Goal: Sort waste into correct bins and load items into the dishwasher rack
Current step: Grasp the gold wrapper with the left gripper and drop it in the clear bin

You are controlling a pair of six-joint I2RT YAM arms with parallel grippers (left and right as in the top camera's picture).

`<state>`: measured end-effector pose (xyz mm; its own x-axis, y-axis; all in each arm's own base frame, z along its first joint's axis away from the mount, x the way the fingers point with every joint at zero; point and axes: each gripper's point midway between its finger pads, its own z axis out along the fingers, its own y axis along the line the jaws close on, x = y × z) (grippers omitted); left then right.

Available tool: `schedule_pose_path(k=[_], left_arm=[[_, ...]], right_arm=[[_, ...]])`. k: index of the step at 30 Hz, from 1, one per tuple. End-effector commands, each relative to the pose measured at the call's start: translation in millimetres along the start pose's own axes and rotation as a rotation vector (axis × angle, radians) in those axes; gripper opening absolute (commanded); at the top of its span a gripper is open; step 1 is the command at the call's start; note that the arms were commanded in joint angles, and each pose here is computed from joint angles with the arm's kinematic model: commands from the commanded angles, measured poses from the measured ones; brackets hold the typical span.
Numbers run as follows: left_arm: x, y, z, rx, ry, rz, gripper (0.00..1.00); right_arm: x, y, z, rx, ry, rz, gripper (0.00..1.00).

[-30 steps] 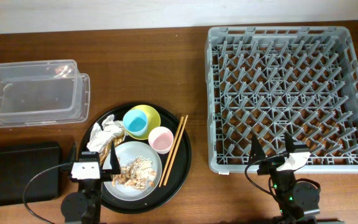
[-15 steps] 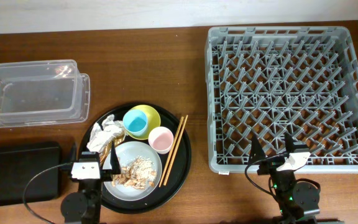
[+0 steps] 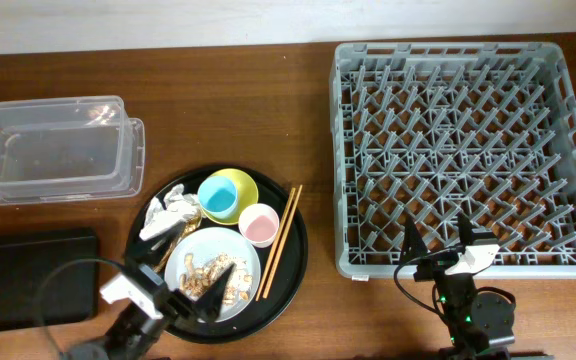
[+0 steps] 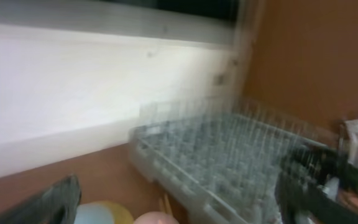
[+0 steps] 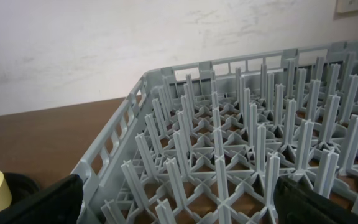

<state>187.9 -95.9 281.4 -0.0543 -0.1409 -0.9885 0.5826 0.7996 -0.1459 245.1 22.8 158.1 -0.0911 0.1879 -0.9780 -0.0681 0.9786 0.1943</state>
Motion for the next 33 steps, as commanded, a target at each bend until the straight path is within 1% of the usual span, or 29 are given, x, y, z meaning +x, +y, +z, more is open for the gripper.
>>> schedule_pose_path(k=[1,2,4,6,8,10,11,12,16,17,18,20,22,25,27,28,33], left_arm=[[-42,58,-14,-0.391,0.222,0.069,0.99],[-43,55,-9,-0.363,0.33,0.004,0.99],[-44,45,2,-0.28,0.451,-0.102,0.99],[-41,56,11,-0.287,0.484,-0.123,0.99],[-12,104,1,-0.556,0.608,-0.256,0.99],[17,130,-6,-0.672,0.771,-0.297,0.99],[38,143,-8,-0.716,0.88,-0.326,0.99],[53,152,-6,-0.734,0.944,-0.344,0.99],[122,175,9,-0.711,1.179,-0.466,0.99],[140,179,10,-0.708,1.237,-0.492,0.89],[152,182,11,-0.706,1.272,-0.508,0.75],[176,188,13,-0.701,1.336,-0.538,0.63],[193,194,15,-0.698,1.37,-0.554,0.58],[211,196,14,-0.69,1.419,-0.571,0.56],[214,191,19,-0.609,1.429,-0.549,0.56],[215,190,19,-0.599,1.432,-0.55,0.56],[228,183,9,-0.596,1.462,-0.566,0.55]], right_arm=[[2,-4,0,0.019,0.0,-0.01,0.98],[2,-4,0,0.019,0.0,-0.01,0.98],[2,-4,0,0.019,0.0,-0.01,0.98],[2,-4,0,0.019,0.0,-0.01,0.98],[2,-4,0,0.019,0.0,-0.01,0.98],[2,-4,0,0.019,0.0,-0.01,0.98],[2,-4,0,0.019,0.0,-0.01,0.98],[2,-4,0,0.019,0.0,-0.01,0.98],[2,-4,0,0.019,0.0,-0.01,0.98],[2,-4,0,0.019,0.0,-0.01,0.98],[2,-4,0,0.019,0.0,-0.01,0.98],[2,-4,0,0.019,0.0,-0.01,0.98],[2,-4,0,0.019,0.0,-0.01,0.98],[2,-4,0,0.019,0.0,-0.01,0.98],[2,-4,0,0.019,0.0,-0.01,0.99],[2,-4,0,0.019,0.0,-0.01,0.98],[2,-4,0,0.019,0.0,-0.01,0.98]])
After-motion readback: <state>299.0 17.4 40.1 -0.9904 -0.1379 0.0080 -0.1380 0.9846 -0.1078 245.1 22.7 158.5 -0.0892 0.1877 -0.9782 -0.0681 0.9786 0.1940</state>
